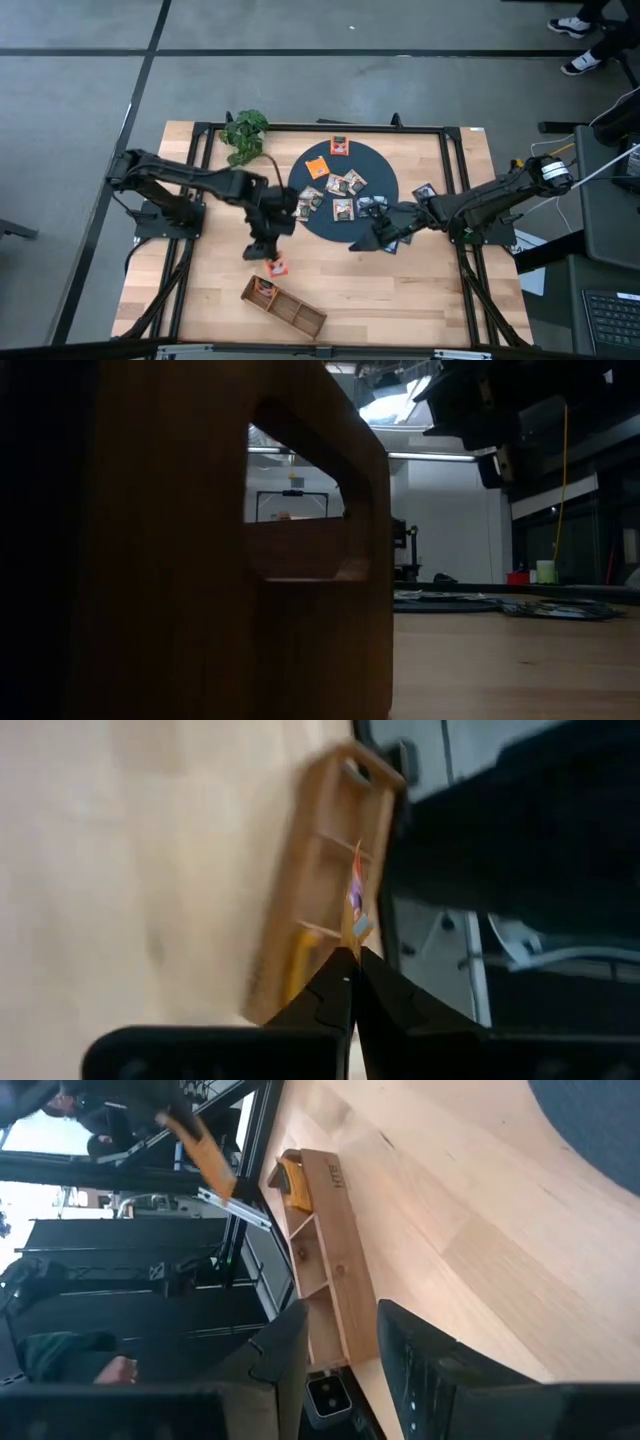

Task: Pick & Place Tea
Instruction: Put the orange tea bag into the left section of the wooden organizer

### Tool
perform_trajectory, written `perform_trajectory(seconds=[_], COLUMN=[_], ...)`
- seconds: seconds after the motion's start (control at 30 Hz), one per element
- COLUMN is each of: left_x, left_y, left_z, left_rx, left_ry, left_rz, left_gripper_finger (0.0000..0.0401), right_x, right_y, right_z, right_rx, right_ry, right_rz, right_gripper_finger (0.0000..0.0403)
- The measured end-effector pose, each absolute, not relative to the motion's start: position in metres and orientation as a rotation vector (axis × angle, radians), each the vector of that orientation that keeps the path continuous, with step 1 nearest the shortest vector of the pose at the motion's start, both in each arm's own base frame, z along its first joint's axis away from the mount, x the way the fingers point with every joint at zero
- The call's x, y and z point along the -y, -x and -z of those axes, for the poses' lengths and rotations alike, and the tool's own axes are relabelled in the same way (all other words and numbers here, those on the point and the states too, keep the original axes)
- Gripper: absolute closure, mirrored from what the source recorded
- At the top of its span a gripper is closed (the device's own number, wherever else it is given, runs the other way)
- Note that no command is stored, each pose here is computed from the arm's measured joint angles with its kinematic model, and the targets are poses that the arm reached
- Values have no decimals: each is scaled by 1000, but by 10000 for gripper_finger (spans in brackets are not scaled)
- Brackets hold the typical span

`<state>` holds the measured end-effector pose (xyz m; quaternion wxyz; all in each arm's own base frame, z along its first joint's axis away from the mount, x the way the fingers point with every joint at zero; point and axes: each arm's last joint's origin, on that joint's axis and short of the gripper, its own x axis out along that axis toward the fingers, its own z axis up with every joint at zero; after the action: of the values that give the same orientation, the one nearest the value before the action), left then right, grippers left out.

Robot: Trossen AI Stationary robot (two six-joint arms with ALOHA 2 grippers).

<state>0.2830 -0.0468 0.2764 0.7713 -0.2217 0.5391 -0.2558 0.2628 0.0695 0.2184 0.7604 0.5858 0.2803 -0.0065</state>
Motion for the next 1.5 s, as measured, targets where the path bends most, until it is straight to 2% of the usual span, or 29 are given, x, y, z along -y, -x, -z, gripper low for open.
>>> perform_trajectory(seconds=[0.17, 0.5, 0.9, 1.1, 1.5], left_x=[82, 130, 142, 148, 159], left_y=[-276, -259, -268, -279, -299], left_z=[-277, -272, -238, -242, -223], left_rx=[-1229, -1252, -1399, -1440, -1547], left_ry=[461, 240, 107, -64, -185], left_rz=[573, 542, 533, 488, 548], left_gripper_finger=[398, 398, 398, 398, 398], right_x=[-77, -83, -82, -82, -81], right_y=[-261, -257, -256, -256, -254], right_z=[-218, -214, -213, -212, -209], right_rx=[-593, -581, -567, -570, -606], right_ry=[-1220, -1169, -1157, -1142, -1126], right_rz=[30, 99, 136, 140, 167], right_gripper_finger=[279, 279, 279, 279, 279])
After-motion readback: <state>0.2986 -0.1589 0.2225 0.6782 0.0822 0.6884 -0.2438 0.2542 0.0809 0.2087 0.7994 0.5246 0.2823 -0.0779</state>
